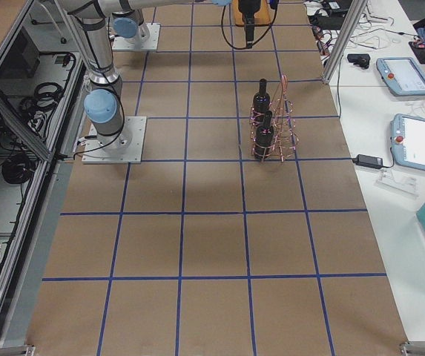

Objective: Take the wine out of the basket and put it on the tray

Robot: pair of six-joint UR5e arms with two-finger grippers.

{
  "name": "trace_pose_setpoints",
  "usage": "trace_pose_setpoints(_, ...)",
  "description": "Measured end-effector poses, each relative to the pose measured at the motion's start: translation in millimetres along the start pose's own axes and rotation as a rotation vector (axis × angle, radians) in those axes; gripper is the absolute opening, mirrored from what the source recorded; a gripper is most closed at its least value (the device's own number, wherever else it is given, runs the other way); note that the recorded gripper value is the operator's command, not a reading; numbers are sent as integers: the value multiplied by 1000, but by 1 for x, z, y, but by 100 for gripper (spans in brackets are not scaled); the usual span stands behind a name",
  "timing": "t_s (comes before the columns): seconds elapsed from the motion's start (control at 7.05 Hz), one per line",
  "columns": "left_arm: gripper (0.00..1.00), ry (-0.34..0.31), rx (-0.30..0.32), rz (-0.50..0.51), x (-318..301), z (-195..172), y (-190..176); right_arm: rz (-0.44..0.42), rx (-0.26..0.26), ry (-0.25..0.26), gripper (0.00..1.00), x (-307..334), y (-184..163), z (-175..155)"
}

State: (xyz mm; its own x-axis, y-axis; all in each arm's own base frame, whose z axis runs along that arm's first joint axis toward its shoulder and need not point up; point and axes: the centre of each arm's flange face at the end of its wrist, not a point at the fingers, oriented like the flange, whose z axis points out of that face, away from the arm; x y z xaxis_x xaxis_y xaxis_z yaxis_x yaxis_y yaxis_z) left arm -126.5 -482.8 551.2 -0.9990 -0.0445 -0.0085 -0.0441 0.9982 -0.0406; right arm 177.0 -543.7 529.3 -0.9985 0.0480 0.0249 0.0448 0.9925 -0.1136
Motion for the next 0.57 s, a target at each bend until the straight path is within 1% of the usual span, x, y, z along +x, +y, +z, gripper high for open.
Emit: trace_pose_setpoints(0.57,100,2,-4,4,1,0,2,0,0,0,100,0,0,0)
